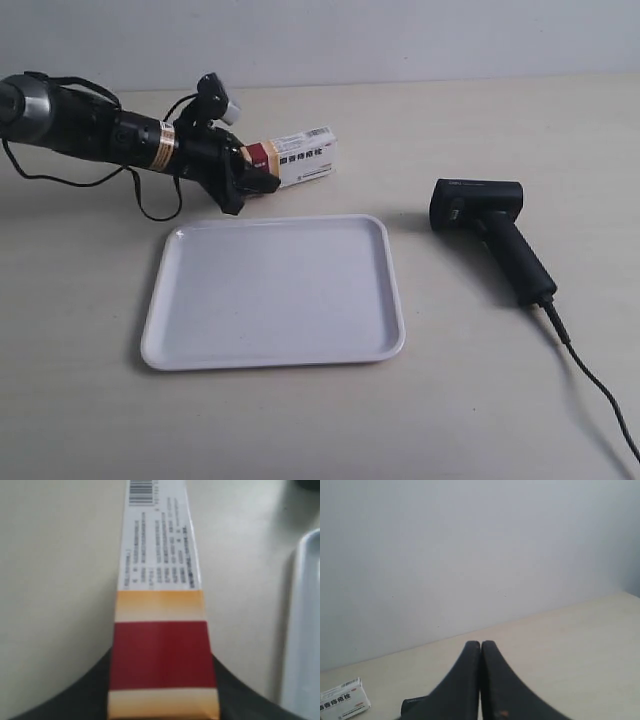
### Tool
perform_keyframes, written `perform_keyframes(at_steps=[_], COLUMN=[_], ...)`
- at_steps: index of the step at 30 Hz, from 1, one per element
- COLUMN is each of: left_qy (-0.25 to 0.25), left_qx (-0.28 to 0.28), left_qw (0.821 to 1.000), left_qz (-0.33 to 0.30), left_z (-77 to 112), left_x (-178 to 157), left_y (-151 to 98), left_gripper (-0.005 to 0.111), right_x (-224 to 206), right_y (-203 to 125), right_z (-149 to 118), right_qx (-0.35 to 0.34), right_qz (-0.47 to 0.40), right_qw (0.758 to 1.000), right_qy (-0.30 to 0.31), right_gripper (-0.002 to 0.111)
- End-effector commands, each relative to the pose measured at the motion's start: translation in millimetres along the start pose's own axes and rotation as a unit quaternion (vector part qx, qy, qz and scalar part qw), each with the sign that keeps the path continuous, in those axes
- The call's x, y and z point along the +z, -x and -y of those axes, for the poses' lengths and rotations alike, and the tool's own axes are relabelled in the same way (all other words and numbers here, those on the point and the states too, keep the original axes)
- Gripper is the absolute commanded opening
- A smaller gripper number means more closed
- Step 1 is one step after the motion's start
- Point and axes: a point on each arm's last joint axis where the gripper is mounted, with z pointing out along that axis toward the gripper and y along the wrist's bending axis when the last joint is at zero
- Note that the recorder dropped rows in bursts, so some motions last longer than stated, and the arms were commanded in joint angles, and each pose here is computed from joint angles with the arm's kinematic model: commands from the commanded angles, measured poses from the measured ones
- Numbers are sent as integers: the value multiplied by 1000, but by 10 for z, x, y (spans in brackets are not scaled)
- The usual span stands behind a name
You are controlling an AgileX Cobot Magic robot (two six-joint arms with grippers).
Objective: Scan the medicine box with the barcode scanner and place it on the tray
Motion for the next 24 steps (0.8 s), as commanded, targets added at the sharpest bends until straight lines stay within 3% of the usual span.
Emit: perform_keyframes(at_steps=[1, 5, 8, 11, 16, 21, 24], left_qy=[-48, -24, -5, 27, 90, 85, 78], left_qx=[49, 119, 153, 181, 198, 187, 180], left_qw=[996, 991, 988, 983, 973, 975, 976], left_qz=[63, 63, 36, -7, -69, -81, -91], left_z=[201, 625, 916, 1177, 1465, 1595, 1637], left_x=[-387, -771, -834, -861, -963, -1049, -1043], left_y=[607, 1010, 1042, 1004, 862, 742, 657], left_gripper=[0, 0, 0, 0, 0, 0, 0], right_x=[110, 457, 713, 1035, 1606, 2024, 2172], right_y=[-52, -107, -203, -286, -527, -765, -913], right_z=[33, 48, 9, -130, -439, -502, -508], right_qx=[24, 22, 39, 26, -67, -115, -121], right_qz=[-41, -166, -234, -289, -350, -387, -408], right_qw=[999, 984, 969, 956, 934, 914, 904], right_qy=[-22, -57, -62, -43, 25, 34, 31], right_gripper=[1, 1, 3, 14, 51, 86, 99])
